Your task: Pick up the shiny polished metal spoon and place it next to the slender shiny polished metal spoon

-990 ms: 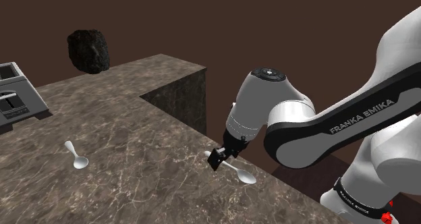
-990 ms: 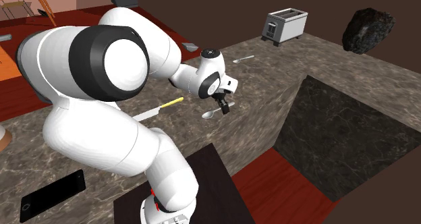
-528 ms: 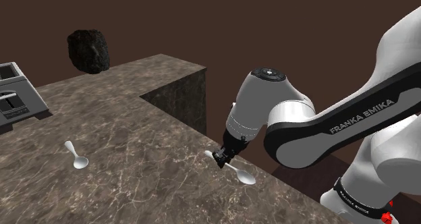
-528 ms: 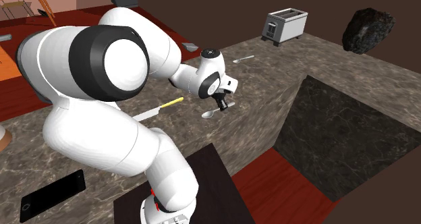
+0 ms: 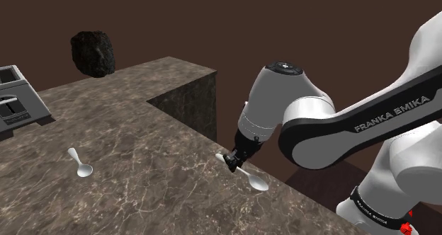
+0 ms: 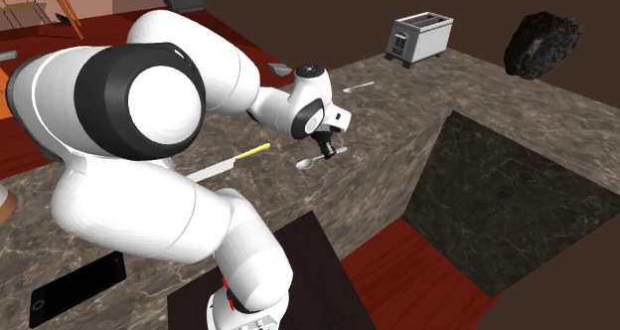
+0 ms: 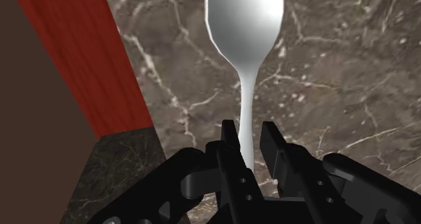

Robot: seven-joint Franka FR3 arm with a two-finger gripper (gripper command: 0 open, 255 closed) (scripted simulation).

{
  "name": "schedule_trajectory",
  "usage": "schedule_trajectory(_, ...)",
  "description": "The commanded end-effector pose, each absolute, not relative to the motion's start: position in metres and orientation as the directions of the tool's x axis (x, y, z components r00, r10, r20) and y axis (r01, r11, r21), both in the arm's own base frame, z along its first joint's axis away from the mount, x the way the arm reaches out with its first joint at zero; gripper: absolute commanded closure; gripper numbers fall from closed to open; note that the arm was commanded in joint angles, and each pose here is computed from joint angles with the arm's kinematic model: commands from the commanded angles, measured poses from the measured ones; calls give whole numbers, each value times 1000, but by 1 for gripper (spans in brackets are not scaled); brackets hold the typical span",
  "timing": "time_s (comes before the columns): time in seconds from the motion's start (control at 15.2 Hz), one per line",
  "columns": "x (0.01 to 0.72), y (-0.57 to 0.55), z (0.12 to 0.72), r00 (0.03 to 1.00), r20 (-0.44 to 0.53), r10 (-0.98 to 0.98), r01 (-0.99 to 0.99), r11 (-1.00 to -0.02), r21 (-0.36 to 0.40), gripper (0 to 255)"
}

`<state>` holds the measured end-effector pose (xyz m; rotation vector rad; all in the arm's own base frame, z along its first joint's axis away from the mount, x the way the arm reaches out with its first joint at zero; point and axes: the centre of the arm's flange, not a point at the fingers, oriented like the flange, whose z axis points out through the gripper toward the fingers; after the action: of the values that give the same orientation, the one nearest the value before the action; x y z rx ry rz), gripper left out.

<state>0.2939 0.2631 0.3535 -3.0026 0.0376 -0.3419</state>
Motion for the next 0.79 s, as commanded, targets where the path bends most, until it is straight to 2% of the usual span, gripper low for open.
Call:
schedule_trajectory(0.0,294,263,365,974,222,-38,-11,-993,-121,255)
schedule_trajectory(0.73,294,263,419,974,222,-38,-11,-993,-121,255)
